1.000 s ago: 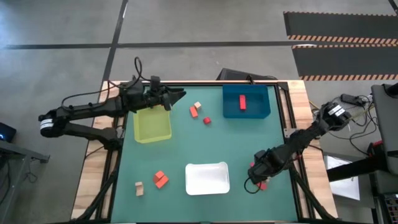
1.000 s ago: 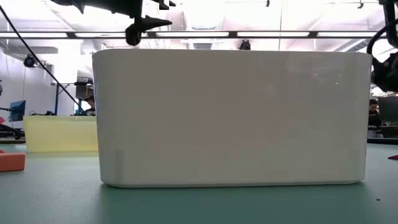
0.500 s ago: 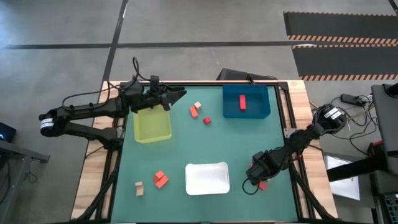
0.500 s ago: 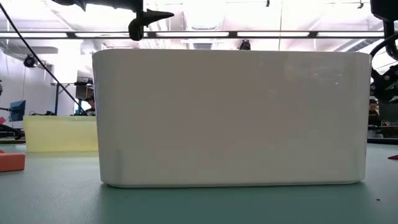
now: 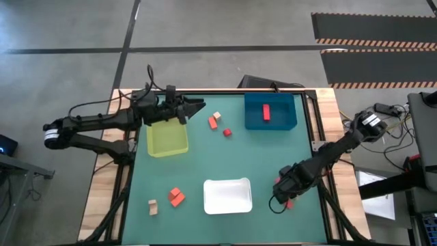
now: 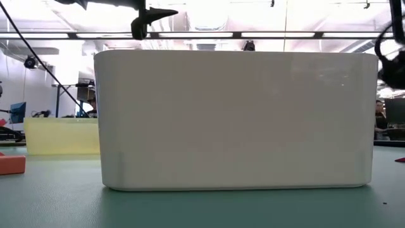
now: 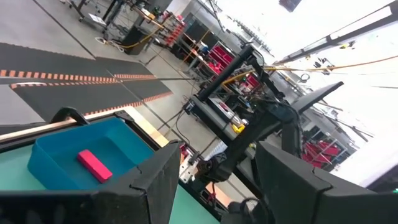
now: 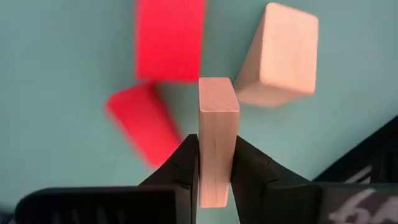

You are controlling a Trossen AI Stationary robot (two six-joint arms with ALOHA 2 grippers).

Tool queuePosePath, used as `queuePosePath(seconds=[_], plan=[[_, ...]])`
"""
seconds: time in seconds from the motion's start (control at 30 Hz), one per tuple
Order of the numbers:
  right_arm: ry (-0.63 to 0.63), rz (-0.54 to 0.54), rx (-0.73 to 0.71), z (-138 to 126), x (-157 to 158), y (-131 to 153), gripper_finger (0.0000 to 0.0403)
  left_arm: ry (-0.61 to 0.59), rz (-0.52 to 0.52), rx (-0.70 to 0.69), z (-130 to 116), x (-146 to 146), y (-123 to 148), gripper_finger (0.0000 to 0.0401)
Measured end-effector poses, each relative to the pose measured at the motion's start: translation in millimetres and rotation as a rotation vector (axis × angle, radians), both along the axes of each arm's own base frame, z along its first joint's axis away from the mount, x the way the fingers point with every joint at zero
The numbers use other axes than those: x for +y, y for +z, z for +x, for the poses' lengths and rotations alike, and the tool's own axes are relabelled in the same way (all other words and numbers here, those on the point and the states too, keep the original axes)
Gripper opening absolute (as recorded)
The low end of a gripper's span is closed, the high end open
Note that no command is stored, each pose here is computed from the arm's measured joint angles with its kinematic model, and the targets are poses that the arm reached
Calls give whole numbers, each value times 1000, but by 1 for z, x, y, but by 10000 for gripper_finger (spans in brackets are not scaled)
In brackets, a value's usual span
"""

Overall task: Sort & place blocks by color
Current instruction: Put the brown block into the white bin

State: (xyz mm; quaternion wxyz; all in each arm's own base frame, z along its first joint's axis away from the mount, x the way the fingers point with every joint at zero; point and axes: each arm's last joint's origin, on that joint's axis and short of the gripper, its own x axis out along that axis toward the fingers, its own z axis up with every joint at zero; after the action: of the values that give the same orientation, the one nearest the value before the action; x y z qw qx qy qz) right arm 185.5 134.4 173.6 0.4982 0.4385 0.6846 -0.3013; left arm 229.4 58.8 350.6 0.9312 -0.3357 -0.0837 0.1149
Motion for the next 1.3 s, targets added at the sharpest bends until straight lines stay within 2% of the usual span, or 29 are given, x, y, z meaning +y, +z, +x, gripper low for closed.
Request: queuePosePath(seconds=[0.13, 0.37, 0.57, 0.7, 0.83, 0.97, 1.3], plan=[[11, 33, -97, -1, -3, 30, 51, -21, -1, -2, 1, -5, 0, 194], [60, -82, -275, 2, -21, 85, 51, -80, -69, -57, 3, -17, 4, 194], [189, -164, -474, 32, -40, 122, 51, -177, -59, -231, 3, -39, 21, 194], [315, -212, -554, 60, -53, 139, 51, -193, -53, -351, -1, -56, 32, 194], [445, -238, -603, 95, -62, 148, 52, -179, -37, -421, -5, -73, 38, 194], [568, -220, -633, 128, -60, 152, 52, -138, -15, -424, -7, -85, 39, 194], [825, -210, -604, 190, -43, 133, 52, -82, 24, -573, -22, -86, 55, 194]])
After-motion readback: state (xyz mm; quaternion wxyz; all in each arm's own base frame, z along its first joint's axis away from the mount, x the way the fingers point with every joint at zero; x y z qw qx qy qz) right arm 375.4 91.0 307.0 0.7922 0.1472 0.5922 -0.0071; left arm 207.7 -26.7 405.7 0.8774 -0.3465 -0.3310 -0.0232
